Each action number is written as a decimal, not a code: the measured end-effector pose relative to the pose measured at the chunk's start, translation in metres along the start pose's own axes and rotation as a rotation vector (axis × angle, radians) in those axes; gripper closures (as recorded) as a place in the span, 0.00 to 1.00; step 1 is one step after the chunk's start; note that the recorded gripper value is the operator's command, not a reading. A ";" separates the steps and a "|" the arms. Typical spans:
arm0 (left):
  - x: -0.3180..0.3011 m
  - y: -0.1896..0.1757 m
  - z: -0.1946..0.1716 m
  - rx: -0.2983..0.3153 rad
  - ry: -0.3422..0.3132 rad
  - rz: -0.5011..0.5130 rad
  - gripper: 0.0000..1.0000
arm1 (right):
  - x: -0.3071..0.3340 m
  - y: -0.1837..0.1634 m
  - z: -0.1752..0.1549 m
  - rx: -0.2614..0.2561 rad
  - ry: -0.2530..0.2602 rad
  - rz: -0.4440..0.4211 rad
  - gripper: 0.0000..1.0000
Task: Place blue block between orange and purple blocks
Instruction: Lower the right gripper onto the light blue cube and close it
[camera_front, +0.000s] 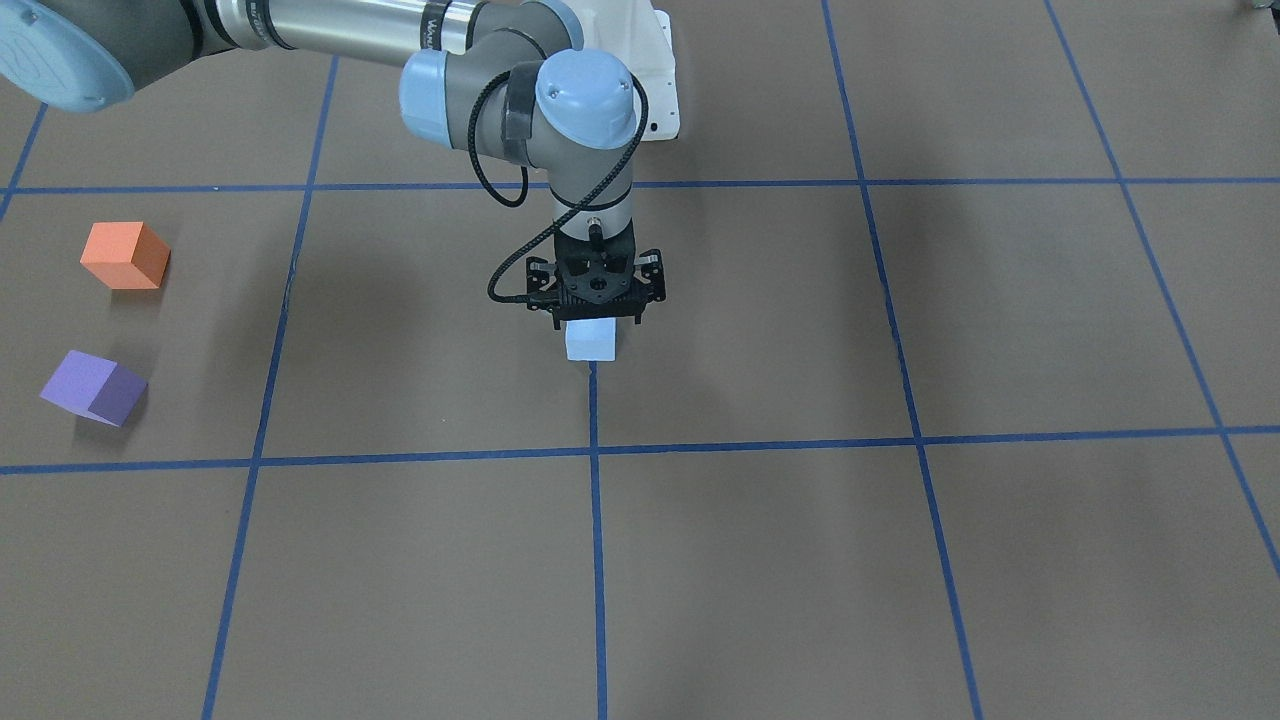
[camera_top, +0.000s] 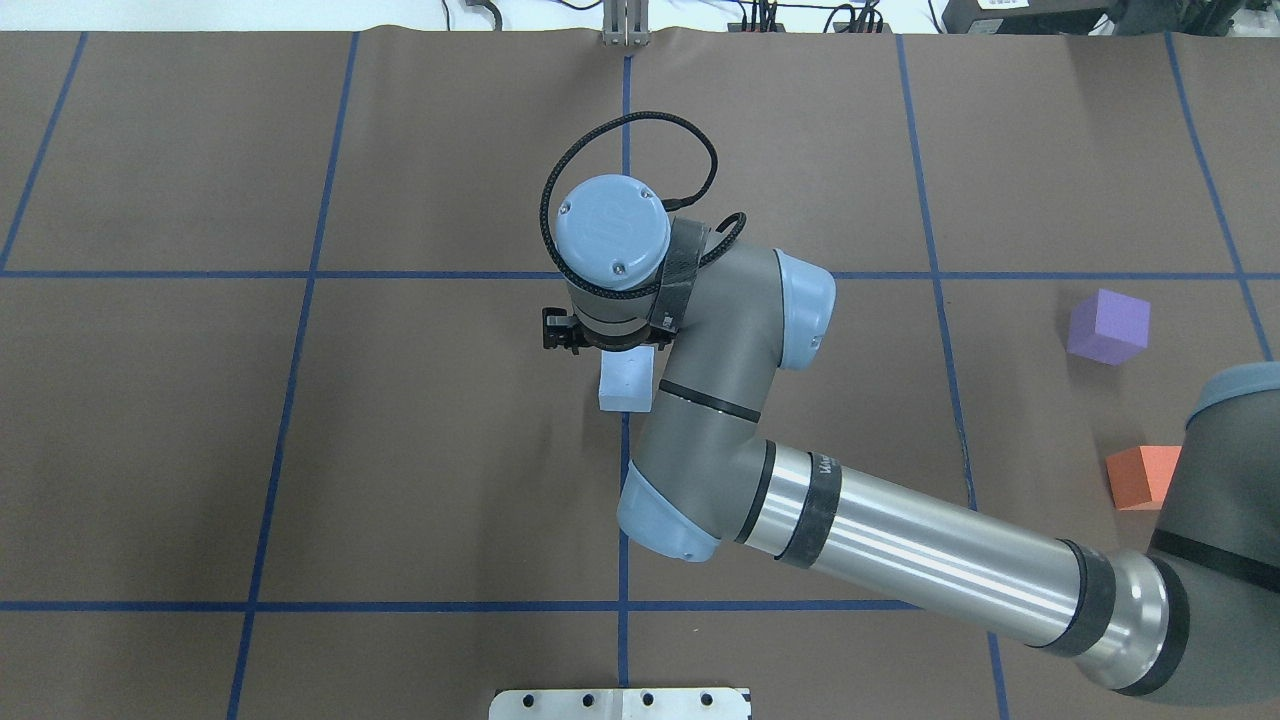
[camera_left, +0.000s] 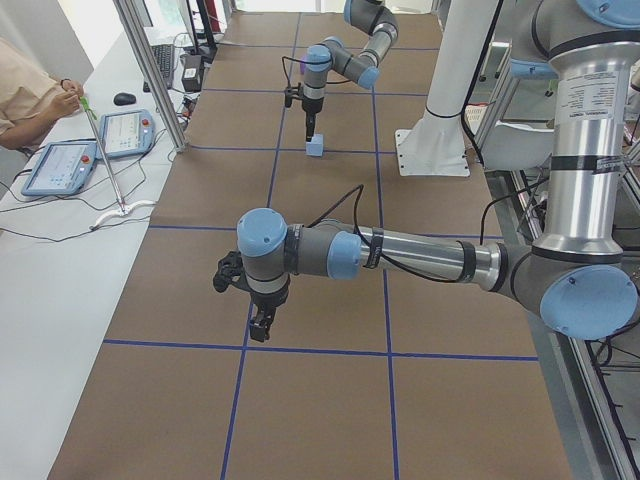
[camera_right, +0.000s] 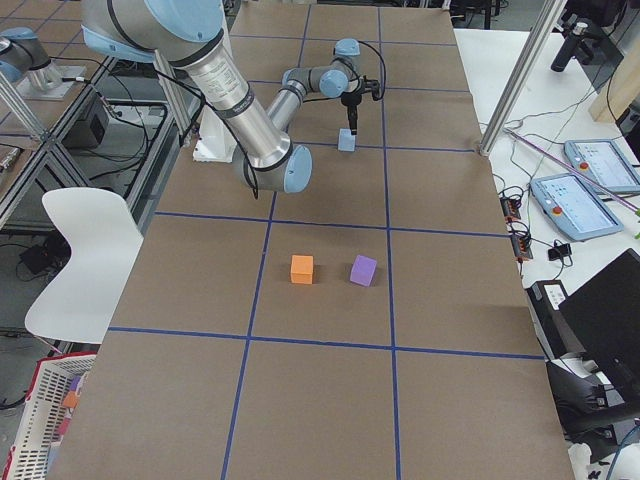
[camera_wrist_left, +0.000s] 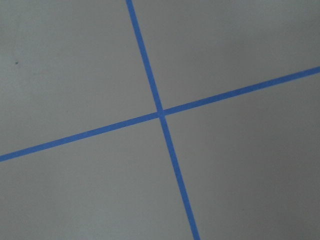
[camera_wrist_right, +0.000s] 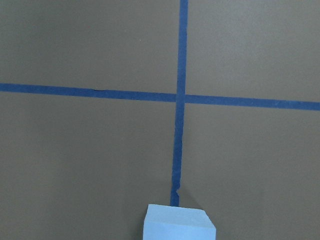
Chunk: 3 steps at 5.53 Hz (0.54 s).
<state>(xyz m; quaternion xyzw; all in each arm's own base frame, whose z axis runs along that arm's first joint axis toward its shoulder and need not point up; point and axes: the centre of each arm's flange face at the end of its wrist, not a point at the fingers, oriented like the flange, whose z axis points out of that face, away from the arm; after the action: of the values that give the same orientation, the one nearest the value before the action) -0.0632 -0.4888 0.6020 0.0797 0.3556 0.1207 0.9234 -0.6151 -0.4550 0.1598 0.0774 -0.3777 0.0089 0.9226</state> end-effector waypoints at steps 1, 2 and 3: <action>-0.002 0.001 -0.001 -0.001 0.001 0.001 0.00 | -0.002 0.008 0.017 -0.004 0.002 0.007 0.00; -0.002 0.002 -0.001 -0.002 0.002 0.001 0.00 | 0.000 0.017 0.031 -0.015 0.013 0.016 0.00; -0.002 0.002 0.000 -0.001 0.002 0.001 0.00 | 0.004 0.022 0.040 -0.023 0.025 0.021 0.00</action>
<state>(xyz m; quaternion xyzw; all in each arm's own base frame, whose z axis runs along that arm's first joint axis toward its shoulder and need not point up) -0.0654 -0.4876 0.6035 0.0791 0.3562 0.1214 0.9231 -0.6414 -0.4390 0.1938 0.0626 -0.3672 0.0151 0.9279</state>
